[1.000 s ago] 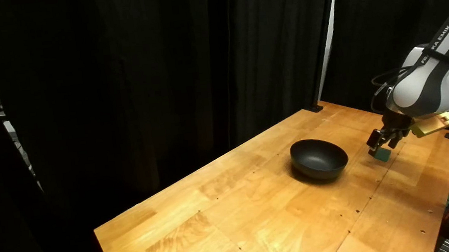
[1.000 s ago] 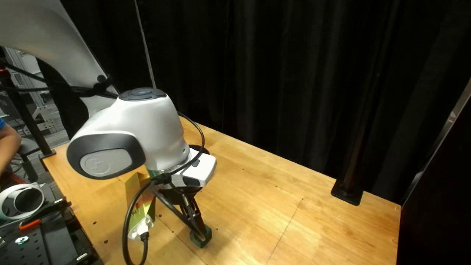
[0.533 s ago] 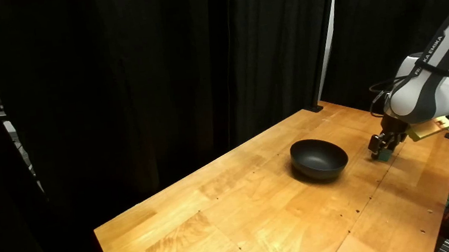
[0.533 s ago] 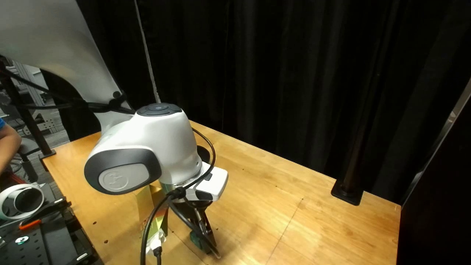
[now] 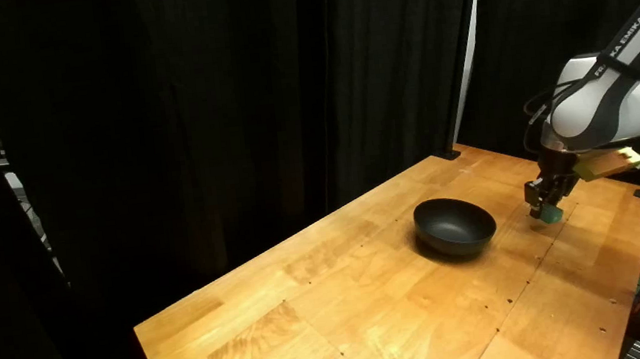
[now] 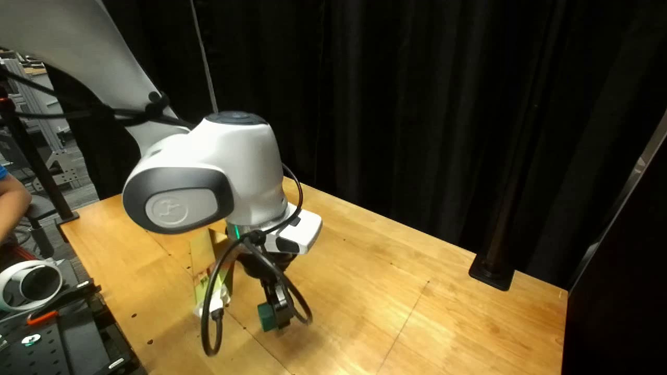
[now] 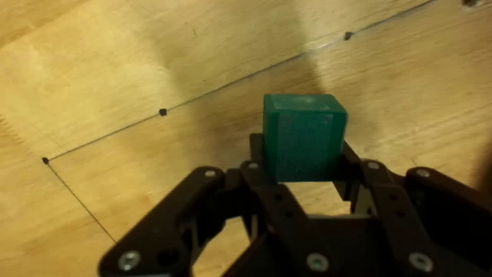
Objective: Put the block in the bowl
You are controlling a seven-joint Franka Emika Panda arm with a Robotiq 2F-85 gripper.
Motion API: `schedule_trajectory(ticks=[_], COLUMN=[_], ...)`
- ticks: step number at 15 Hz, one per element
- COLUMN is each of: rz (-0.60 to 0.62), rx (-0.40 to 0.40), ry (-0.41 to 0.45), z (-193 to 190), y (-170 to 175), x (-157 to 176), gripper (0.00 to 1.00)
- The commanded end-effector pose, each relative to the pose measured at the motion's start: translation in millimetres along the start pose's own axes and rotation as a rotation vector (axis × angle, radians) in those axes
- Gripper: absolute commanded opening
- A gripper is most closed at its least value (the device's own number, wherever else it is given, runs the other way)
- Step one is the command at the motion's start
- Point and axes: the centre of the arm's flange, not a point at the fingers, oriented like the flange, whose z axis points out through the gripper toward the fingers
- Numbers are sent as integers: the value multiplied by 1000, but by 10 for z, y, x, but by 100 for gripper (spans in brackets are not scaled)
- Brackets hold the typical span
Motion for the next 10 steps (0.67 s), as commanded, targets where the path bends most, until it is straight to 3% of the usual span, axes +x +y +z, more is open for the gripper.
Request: schedule_trajectory(ticks=[1, 9, 10], rz=[-19, 54, 60], rx=[61, 355, 377], ry=[43, 290, 316], z=[-741, -1178, -1211], y=[-373, -1447, -1563], x=[-146, -357, -356], gripper=[17, 17, 24])
